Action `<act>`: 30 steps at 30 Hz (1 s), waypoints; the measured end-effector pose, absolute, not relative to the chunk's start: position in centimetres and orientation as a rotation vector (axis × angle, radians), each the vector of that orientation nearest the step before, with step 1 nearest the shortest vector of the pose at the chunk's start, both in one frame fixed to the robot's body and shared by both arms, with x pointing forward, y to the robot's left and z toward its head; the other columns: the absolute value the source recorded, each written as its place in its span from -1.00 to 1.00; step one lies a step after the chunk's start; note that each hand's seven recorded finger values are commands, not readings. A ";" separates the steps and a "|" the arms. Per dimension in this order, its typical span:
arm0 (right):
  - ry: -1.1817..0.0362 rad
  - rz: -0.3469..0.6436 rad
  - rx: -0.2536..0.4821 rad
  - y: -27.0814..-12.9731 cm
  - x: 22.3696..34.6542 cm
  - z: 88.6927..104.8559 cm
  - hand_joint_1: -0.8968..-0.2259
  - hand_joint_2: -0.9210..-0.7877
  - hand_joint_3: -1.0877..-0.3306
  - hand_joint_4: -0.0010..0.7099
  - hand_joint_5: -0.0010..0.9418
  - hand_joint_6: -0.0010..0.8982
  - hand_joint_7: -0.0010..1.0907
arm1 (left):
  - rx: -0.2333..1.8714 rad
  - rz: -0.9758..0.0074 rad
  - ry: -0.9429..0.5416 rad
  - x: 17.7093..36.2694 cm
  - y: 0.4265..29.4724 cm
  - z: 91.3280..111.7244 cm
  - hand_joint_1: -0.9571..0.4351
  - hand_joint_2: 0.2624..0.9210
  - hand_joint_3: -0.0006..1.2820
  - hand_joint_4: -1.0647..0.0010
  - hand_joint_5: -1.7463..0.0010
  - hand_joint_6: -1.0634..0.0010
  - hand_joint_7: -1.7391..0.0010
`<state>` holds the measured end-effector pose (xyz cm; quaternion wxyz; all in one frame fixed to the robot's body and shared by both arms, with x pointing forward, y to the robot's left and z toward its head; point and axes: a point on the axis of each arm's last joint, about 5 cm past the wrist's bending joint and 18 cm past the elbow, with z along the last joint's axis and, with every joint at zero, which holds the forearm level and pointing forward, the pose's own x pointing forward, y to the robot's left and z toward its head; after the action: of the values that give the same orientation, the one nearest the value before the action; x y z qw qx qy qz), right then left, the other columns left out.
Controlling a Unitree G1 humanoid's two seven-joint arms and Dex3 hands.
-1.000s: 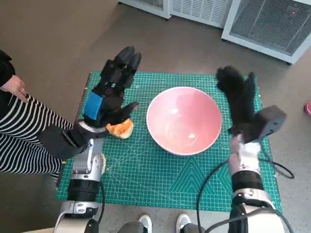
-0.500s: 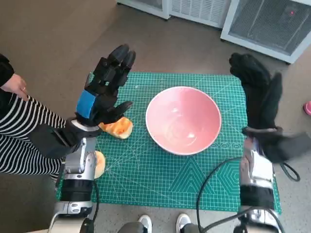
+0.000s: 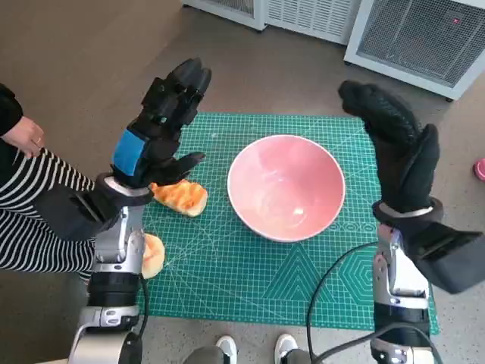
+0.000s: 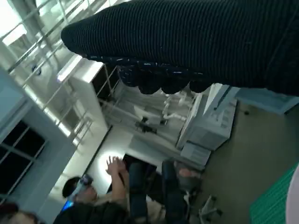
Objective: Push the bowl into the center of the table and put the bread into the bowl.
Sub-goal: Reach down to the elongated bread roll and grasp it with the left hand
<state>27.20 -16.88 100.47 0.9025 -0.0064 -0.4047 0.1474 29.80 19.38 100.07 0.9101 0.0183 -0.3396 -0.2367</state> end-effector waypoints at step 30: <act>-0.824 0.306 -0.045 -17.6 26.6 100.3 -0.45 -1.00 0.12 -0.56 -0.99 -0.92 -0.03 | 1.044 -0.674 -0.236 29.6 26.2 109.2 0.28 0.42 -0.99 0.95 1.00 0.64 0.90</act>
<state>26.57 -17.57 100.29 0.9048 -0.0216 -0.3986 0.1483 29.59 26.22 109.25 0.8065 0.4879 -0.1103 -0.3152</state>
